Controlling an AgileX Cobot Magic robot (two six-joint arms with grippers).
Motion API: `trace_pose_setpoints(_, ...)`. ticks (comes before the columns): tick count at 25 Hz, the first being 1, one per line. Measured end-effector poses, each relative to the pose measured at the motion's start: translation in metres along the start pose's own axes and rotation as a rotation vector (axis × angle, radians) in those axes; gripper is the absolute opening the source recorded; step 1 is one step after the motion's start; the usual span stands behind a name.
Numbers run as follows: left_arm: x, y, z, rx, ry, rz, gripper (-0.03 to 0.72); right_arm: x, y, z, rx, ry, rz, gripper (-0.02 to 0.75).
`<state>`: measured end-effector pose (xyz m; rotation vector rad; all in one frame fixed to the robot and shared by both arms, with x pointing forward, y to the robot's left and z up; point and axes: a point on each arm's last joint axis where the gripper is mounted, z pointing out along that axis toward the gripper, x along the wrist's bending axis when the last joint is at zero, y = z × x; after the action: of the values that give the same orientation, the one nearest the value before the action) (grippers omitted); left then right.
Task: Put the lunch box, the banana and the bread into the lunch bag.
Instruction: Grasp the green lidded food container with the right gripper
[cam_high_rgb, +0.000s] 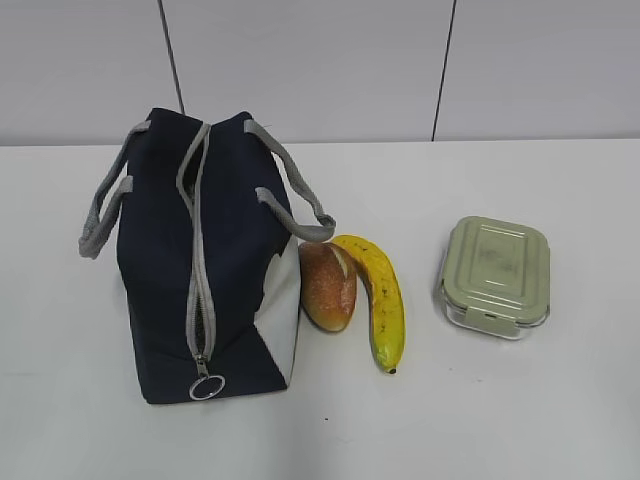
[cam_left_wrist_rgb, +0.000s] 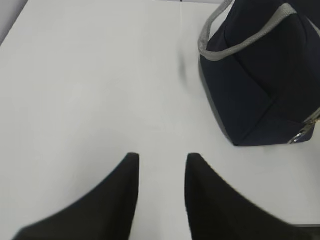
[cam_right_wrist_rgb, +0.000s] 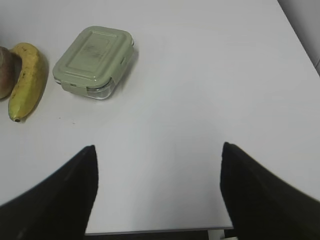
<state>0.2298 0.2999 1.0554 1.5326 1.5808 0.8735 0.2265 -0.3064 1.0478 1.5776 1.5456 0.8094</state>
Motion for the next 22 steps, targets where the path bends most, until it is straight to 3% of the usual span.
trace_pose_setpoints(4,-0.006,0.016,0.010,0.092,-0.054,-0.035,0.243,0.000,0.000,0.000,0.000,0.000,0.000,0.564)
trace_pose_setpoints(12,-0.018,0.081,0.044,0.244,-0.135,-0.113,0.254,0.000,0.000,0.000,0.000,0.000,0.000,0.564)
trace_pose_setpoints(22,-0.037,0.147,0.124,0.460,-0.211,-0.134,0.451,0.000,0.000,0.000,0.000,0.000,0.000,0.563)
